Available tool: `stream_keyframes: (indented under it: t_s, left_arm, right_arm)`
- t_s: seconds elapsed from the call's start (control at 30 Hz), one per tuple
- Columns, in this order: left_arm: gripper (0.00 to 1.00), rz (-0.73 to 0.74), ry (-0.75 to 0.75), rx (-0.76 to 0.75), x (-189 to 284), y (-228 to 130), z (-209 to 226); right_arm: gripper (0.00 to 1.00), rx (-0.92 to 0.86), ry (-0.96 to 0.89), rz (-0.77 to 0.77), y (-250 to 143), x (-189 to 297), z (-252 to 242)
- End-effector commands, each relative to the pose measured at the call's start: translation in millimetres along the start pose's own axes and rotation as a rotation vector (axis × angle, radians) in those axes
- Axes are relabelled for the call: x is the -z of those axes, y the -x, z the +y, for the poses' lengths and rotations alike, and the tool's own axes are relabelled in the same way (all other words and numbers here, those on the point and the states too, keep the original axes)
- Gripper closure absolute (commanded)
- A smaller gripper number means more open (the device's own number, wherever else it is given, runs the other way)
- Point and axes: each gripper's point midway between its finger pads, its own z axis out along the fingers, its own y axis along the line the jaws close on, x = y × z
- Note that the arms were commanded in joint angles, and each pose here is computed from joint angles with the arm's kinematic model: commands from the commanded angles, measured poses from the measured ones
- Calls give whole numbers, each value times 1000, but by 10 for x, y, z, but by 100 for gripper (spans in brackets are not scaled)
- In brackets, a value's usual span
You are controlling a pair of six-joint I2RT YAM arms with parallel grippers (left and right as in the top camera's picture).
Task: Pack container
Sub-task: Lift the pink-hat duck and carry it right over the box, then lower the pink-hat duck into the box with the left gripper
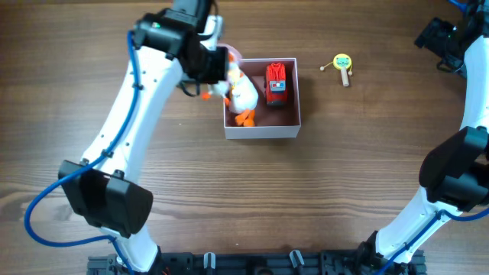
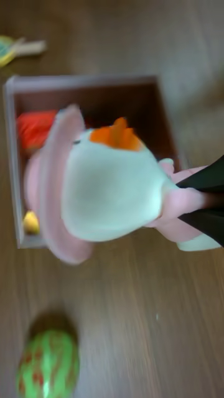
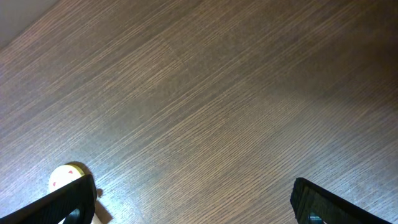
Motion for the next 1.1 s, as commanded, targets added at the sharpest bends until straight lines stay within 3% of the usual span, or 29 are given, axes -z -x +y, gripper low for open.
stream_keyframes:
  t_s: [0.0, 0.27, 0.6, 0.73, 1.07]
  left_arm:
    - [94, 14, -93, -237, 110, -161, -451]
    - [87, 41, -103, -443, 69, -347, -746]
    - [83, -92, -118, -481, 79, -48, -866]
    - [96, -119, -109, -650, 84, -9, -878]
    - [92, -130, -95, -892, 79, -16, -874]
  right_arm:
    - [0, 11, 18, -21, 33, 106, 42]
    - [0, 11, 18, -20, 32, 106, 42]
    - [0, 11, 18, -20, 32, 106, 42]
    - [0, 12, 18, -20, 32, 106, 42]
    - [0, 11, 18, -20, 32, 106, 42]
